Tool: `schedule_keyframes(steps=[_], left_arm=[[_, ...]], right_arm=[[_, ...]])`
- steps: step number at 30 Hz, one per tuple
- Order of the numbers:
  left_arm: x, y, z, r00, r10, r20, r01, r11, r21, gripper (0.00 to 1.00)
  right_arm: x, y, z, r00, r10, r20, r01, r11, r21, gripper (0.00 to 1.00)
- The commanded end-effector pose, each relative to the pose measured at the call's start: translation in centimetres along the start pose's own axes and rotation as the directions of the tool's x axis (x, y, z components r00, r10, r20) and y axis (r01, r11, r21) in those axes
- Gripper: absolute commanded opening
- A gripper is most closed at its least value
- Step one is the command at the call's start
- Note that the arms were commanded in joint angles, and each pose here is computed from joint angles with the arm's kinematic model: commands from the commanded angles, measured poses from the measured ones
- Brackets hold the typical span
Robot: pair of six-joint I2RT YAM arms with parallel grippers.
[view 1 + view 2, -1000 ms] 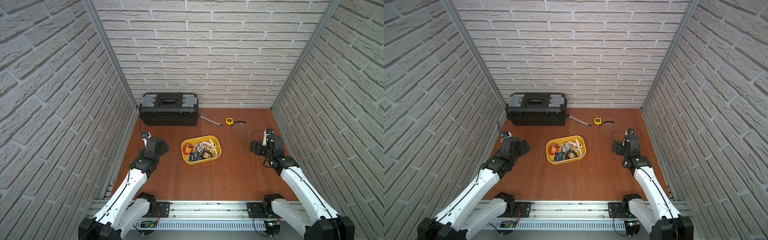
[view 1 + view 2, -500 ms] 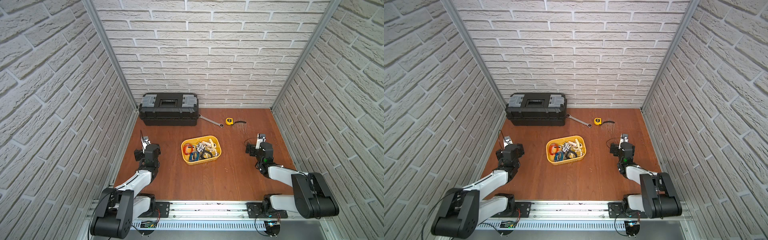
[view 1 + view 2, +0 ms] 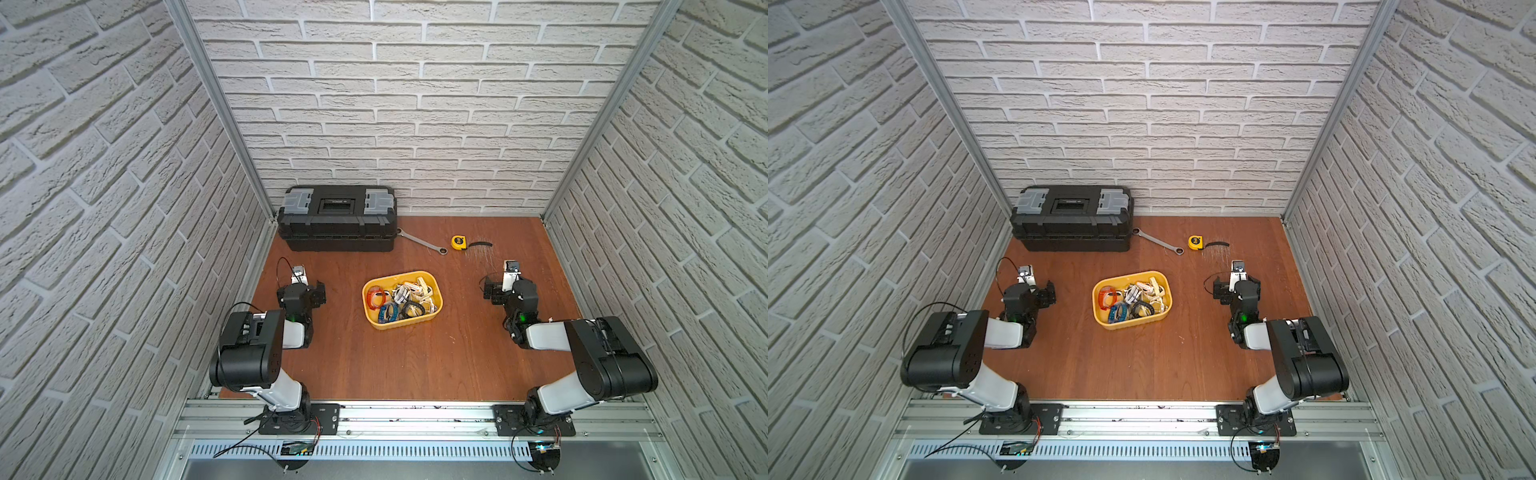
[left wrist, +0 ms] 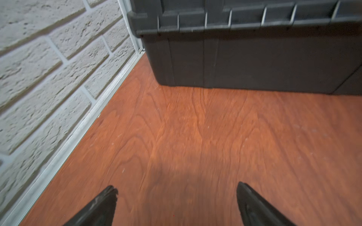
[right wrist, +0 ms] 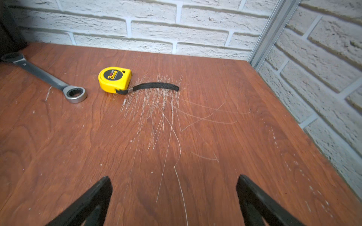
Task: Put the watch into the storage box
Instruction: Reset both arms
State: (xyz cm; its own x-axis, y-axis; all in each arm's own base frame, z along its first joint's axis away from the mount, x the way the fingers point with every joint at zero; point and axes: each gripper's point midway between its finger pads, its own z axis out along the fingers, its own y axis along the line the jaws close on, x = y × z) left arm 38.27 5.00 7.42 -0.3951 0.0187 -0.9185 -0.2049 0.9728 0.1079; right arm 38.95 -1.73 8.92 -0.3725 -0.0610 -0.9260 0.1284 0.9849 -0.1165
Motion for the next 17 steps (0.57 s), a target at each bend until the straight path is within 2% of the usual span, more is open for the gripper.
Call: schedule_keyframes(steps=[1, 17], left_arm=[[-1.73, -0.34, 0.33, 0.998, -0.032, 0.047, 0.029, 0.998, 0.052, 0.98], [-1.71, -0.38, 0.34, 0.998, -0.032, 0.045, 0.029, 0.998, 0.053, 0.98]], right_arm=[[-0.69, -0.37, 0.09, 1.000, 0.010, 0.014, -0.010, 1.000, 0.018, 1.00], [-0.69, -0.46, 0.08, 1.000, 0.016, 0.012, -0.017, 1.000, 0.014, 0.99]])
